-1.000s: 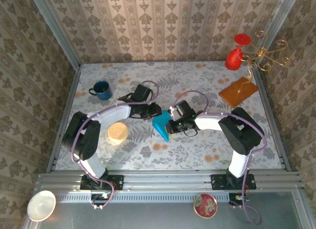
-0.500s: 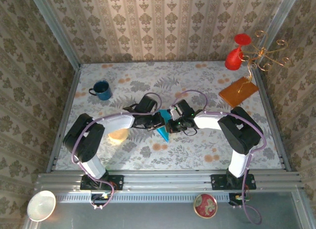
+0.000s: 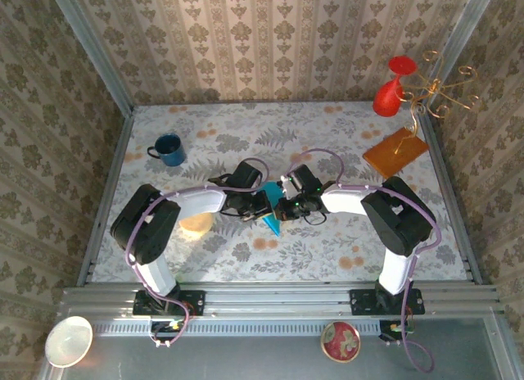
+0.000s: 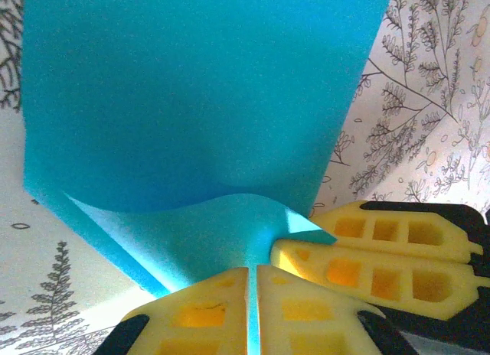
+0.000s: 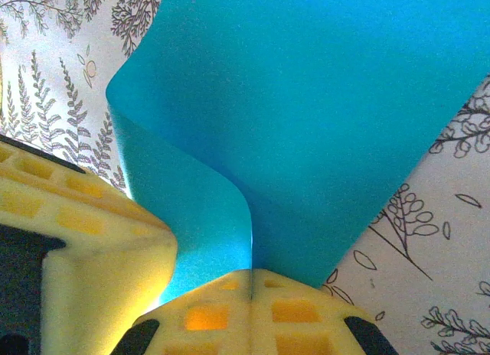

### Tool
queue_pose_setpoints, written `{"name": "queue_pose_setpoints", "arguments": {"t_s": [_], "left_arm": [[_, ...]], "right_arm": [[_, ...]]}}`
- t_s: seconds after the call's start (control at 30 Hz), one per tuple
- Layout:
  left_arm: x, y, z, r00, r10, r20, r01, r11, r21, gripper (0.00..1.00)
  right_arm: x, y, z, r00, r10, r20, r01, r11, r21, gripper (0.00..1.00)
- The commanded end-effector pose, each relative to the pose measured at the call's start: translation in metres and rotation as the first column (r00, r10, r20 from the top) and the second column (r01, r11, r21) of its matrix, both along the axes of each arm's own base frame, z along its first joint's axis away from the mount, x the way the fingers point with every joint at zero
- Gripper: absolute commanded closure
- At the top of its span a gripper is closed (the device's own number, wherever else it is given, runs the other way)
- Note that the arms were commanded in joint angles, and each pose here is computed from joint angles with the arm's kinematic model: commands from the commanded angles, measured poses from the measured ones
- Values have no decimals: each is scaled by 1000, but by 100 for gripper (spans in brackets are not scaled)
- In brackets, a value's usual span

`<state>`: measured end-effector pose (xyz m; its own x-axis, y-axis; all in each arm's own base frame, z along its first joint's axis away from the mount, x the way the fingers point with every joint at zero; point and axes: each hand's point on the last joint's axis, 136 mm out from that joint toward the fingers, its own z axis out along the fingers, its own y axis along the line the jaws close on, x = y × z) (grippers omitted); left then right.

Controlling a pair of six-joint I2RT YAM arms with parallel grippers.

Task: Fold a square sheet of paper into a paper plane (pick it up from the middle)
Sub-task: Third fold the triangle at the center of the table.

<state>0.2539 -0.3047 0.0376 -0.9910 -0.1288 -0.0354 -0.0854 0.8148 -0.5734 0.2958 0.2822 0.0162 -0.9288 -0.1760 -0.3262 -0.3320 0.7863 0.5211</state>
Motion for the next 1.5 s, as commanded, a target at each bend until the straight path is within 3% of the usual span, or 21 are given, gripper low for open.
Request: {"name": "queue_pose_setpoints", "arguments": {"t_s": [0.0, 1.13, 1.3, 1.47], "left_arm": [[1, 9, -5, 1000, 14, -14, -14, 999, 34, 88], [-7, 37, -36, 995, 62, -73, -54, 992, 110, 89], [-13, 44, -47, 992, 73, -102, -58, 988, 144, 89], [-18, 52, -57, 989, 82, -125, -57, 980, 191, 89]], "right_arm": [[-9, -15, -22, 998, -17, -66, 12, 996, -86, 98], [-10, -16, -26, 996, -25, -81, 17, 995, -95, 97], [-9, -13, -15, 996, -33, -83, 27, 997, -70, 88], [-1, -7, 28, 995, -71, -70, 70, 997, -19, 68]]}}
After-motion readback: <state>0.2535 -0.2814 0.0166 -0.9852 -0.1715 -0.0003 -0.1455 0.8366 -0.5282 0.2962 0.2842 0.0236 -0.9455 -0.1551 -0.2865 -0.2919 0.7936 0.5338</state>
